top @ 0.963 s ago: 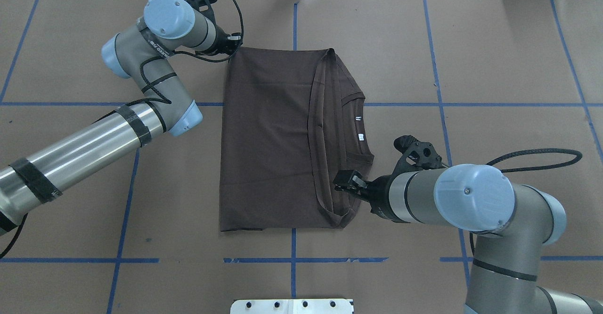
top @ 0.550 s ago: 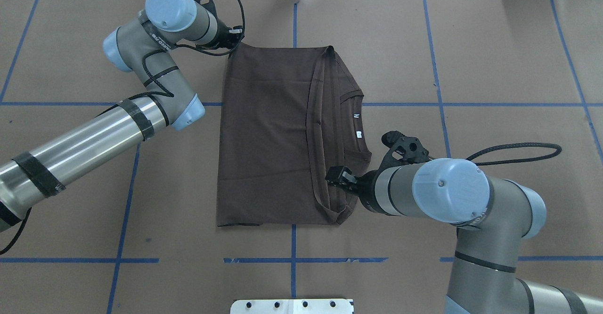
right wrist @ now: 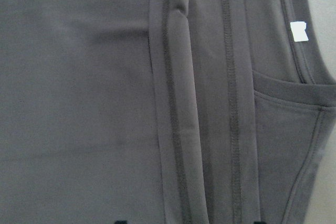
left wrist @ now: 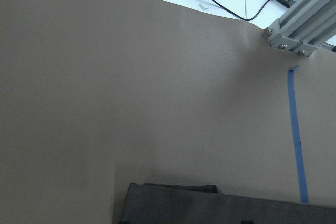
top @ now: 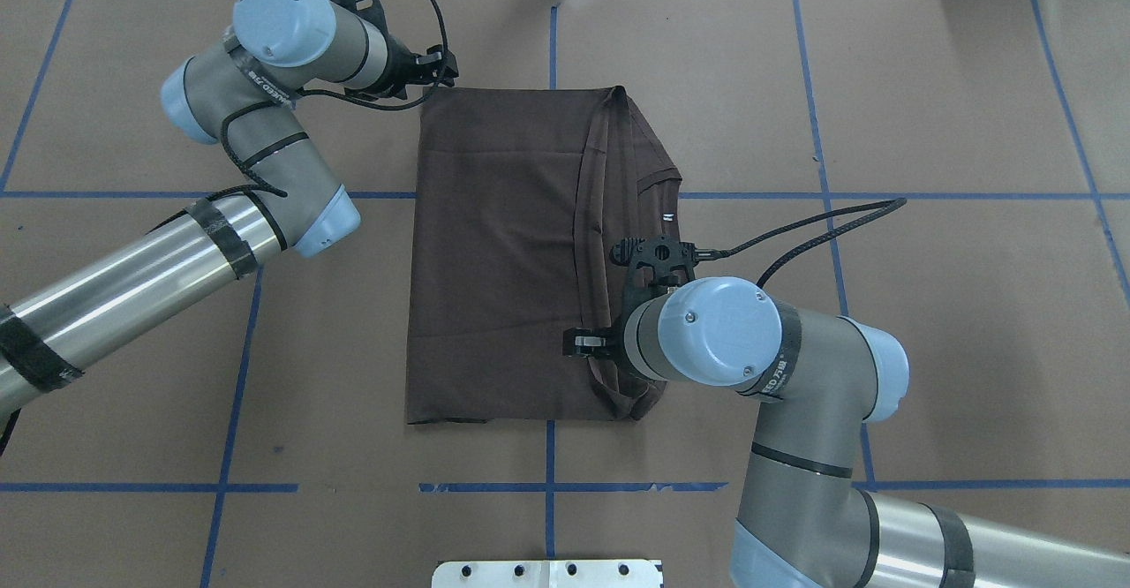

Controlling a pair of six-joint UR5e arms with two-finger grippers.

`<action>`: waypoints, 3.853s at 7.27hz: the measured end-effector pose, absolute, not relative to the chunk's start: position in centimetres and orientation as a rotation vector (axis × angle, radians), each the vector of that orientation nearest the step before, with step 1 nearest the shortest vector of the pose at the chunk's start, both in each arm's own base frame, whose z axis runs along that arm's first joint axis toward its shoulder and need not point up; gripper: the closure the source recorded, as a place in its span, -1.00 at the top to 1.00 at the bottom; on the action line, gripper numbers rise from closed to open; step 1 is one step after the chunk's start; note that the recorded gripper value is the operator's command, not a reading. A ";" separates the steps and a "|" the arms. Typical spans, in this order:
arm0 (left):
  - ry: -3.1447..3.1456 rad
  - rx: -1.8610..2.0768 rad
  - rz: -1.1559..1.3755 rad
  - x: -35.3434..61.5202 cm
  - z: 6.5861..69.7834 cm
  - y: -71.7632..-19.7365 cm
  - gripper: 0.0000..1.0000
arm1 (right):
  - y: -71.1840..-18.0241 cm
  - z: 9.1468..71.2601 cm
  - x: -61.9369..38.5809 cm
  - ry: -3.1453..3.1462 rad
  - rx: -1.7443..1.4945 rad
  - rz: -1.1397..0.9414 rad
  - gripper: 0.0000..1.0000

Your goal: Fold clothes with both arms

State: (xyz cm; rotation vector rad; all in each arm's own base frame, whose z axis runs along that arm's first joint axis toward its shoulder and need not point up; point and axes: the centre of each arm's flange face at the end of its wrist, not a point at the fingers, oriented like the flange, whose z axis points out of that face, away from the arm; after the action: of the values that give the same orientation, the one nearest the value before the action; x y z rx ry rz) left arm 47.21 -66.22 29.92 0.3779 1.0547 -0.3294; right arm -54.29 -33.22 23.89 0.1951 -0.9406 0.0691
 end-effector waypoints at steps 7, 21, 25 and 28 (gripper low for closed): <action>1.049 0.374 -0.329 46.8 31.0 -65.7 0.53 | -30.5 25.7 -57.0 -0.891 0.239 -0.127 -1.00; 1.067 0.385 -0.328 46.1 31.1 -65.2 0.52 | -29.4 28.0 -52.6 -0.911 0.130 0.230 0.80; 1.096 0.405 -0.324 45.5 29.9 -64.7 0.53 | -29.2 29.2 -55.1 -0.889 -0.033 0.579 0.58; 1.097 0.404 -0.326 45.5 29.9 -64.7 0.53 | -28.9 29.8 -55.5 -0.871 -0.044 0.585 0.25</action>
State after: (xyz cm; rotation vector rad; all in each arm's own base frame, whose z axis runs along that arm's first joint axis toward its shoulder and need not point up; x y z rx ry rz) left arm 45.47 -64.68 29.90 0.4037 1.0971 -0.3259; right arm -55.55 -28.92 29.80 -0.0442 -0.8710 0.5853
